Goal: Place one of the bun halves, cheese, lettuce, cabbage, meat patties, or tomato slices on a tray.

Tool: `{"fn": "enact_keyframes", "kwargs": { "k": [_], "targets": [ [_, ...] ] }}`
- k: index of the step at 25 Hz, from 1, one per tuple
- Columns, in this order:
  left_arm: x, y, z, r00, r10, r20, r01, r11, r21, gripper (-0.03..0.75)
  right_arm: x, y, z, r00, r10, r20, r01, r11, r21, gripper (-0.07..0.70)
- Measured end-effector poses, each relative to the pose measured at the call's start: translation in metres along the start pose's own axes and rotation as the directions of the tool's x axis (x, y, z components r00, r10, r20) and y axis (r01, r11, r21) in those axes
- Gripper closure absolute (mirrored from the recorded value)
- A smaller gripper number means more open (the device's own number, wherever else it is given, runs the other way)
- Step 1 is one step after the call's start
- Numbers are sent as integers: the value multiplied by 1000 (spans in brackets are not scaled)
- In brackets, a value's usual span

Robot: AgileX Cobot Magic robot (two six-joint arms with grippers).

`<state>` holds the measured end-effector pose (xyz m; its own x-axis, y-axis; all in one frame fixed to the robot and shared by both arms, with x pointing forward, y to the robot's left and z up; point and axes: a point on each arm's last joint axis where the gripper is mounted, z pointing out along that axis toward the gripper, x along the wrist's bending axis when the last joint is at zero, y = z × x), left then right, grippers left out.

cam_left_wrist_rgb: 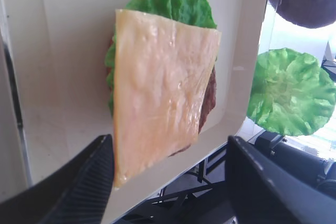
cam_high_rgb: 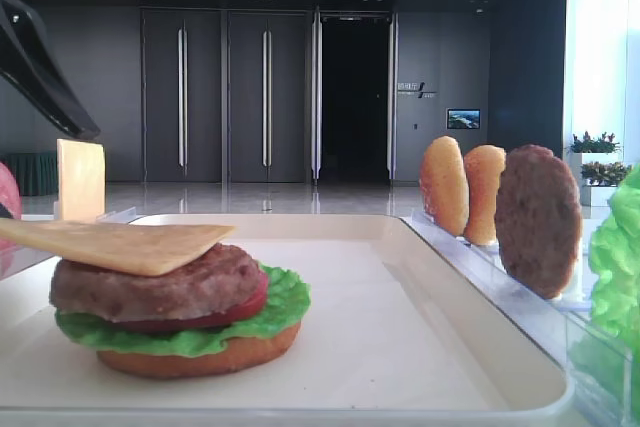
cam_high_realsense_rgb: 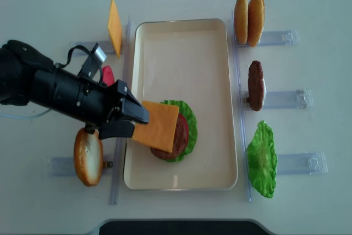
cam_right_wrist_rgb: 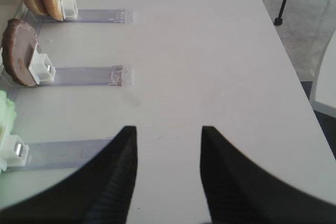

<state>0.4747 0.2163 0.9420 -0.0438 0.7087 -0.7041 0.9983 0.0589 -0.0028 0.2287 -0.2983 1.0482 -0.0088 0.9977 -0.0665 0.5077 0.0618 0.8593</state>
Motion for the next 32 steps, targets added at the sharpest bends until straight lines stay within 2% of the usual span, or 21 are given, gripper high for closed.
{"fn": "enact_keyframes", "kwargs": {
  "k": [8, 16, 25, 32],
  "targets": [
    [1, 0, 0, 1000, -13, -7, 13, 1000, 4, 217, 0, 0, 0, 1000, 0, 0, 0, 1000, 0, 352],
    [-5, 9, -7, 999, 10, -42, -10, 1000, 15, 232, 0, 0, 0, 1000, 0, 0, 0, 1000, 0, 352],
    [-5, 9, -8, 999, 10, -47, -9, 1000, 17, 234, 0, 0, 0, 1000, 0, 0, 0, 1000, 0, 352],
    [-17, 20, -16, 998, 51, -38, -51, 999, 17, 234, 0, 0, 0, 1000, 0, 0, 0, 1000, 0, 352]
  ]
}}
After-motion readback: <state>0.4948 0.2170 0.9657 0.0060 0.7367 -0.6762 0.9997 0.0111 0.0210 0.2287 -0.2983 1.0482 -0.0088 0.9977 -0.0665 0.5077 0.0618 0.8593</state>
